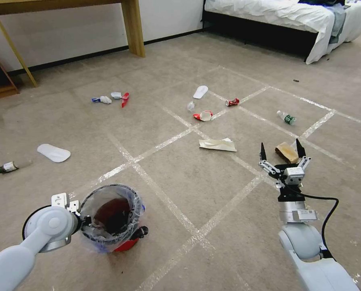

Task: Pick up the trash bin and place the garbage on the floor into it.

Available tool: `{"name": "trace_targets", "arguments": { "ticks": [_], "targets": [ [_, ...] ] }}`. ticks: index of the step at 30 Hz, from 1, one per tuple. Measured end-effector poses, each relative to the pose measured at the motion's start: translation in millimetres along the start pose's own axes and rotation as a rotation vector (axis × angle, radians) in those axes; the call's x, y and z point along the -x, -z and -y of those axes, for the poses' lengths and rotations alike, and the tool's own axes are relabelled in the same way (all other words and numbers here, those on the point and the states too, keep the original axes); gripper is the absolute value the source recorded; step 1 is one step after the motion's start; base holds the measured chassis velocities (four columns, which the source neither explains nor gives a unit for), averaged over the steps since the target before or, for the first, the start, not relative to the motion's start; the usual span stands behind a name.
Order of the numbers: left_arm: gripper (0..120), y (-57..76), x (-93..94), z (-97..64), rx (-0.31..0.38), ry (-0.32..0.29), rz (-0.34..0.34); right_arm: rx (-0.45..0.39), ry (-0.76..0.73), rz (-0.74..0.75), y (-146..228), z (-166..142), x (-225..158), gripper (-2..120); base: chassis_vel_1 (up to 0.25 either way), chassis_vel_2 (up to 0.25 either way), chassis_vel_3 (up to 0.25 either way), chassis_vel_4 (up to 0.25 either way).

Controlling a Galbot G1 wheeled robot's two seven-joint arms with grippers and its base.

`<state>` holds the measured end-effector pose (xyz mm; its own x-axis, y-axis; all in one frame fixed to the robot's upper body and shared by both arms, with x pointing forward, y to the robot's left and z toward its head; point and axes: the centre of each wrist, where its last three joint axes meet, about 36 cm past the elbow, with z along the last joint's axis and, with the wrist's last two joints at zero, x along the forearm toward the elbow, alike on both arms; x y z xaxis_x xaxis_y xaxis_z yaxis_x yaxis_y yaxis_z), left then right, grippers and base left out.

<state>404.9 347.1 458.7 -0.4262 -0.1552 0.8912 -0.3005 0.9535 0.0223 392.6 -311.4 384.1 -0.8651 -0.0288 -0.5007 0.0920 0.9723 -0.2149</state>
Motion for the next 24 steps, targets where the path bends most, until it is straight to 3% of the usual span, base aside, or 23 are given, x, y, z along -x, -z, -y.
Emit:
{"name": "trace_targets", "arguments": {
  "ticks": [8,13,24],
  "targets": [
    [0,3.6,-17.7,-0.8,-0.032,-0.011,0.02,0.017,-0.022,-0.021,-2.5,-3.5,-0.7,100,0.0,0.0,0.0,0.0],
    [0,16.6,-46.0,-6.7,-0.08,-0.022,0.039,0.021,-0.034,-0.025,-2.1,-3.3,1.1,100,0.0,0.0,0.0,0.0],
    [0,36.6,-83.6,-17.3,-0.132,-0.041,0.122,0.046,-0.084,-0.017,3.8,-4.6,5.1,100,0.0,0.0,0.0,0.0]
  ]
}}
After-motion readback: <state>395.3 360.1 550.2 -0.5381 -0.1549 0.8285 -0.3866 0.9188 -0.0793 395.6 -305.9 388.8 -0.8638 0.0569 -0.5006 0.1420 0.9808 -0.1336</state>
